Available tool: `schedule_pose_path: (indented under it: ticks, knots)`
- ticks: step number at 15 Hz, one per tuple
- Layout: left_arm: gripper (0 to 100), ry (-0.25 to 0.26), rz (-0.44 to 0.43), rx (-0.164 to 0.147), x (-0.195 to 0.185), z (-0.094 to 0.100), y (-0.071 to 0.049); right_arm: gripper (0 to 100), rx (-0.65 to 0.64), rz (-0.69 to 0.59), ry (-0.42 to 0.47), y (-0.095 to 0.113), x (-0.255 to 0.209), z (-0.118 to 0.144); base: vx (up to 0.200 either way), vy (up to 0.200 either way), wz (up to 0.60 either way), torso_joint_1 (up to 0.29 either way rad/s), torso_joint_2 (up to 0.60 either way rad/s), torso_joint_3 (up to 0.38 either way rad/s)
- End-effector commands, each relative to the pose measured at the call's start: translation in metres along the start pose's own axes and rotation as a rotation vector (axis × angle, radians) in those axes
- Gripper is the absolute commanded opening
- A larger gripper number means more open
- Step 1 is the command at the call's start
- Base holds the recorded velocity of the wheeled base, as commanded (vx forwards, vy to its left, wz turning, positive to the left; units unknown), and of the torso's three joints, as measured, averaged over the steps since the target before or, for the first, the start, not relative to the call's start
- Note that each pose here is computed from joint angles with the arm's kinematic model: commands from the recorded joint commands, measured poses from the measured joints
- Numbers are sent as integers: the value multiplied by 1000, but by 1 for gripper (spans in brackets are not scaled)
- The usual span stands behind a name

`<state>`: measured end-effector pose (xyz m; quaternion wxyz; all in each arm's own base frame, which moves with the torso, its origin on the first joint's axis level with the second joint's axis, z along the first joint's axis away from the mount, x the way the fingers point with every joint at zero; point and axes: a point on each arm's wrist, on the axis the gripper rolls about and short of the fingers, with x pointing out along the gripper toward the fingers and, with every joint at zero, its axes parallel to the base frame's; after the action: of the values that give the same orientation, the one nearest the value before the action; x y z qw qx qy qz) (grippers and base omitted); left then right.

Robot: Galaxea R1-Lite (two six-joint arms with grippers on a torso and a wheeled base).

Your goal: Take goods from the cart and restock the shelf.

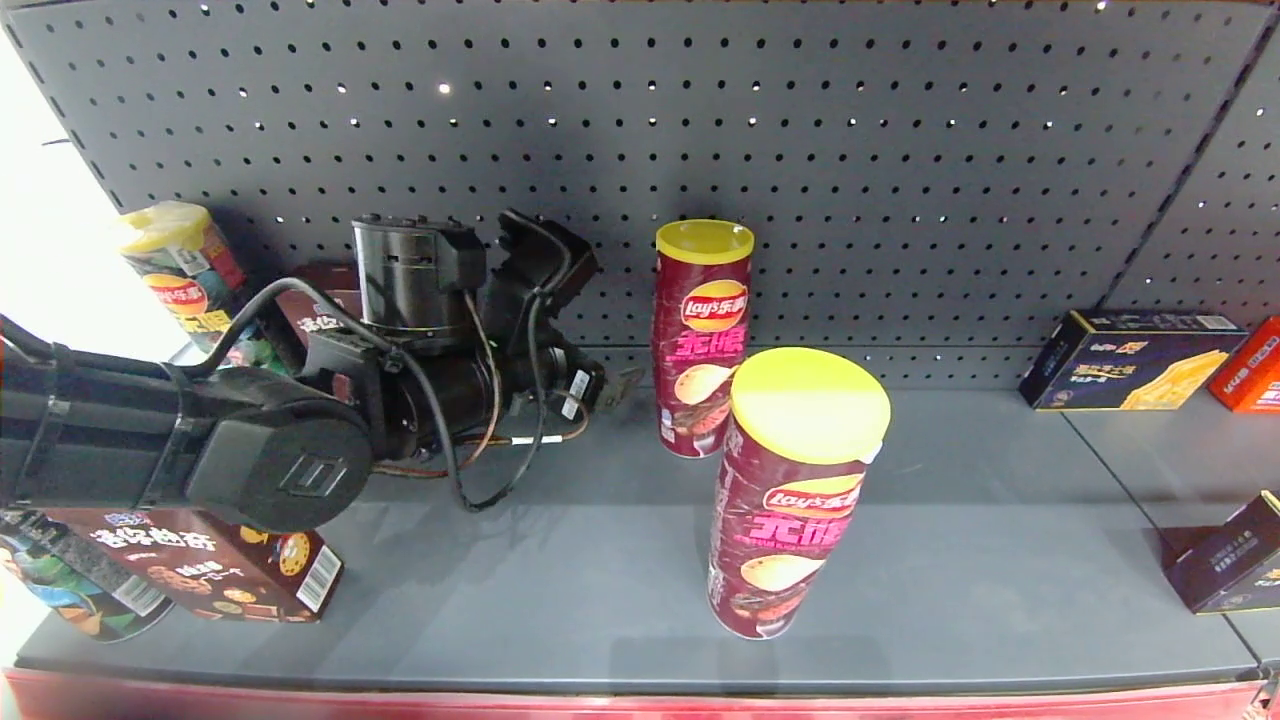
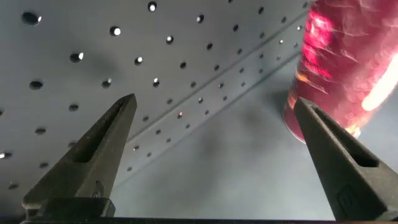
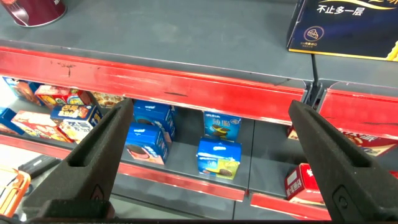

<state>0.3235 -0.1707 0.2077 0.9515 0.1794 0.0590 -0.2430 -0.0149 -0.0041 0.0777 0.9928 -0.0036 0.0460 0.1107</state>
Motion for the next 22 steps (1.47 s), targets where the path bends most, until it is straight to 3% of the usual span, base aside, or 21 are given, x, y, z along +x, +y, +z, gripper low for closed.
schedule_pose_path:
  ticks: [1, 22]
  knots:
    - [100, 21, -4, 1, 11, -7, -3, 100, 0, 0, 0, 0, 0, 0, 0, 0, 0, 0, 0, 0]
    - [100, 38, -27, -4, 20, -13, -13, 100, 0, 0, 0, 0, 0, 0, 0, 0, 0, 0, 0, 0]
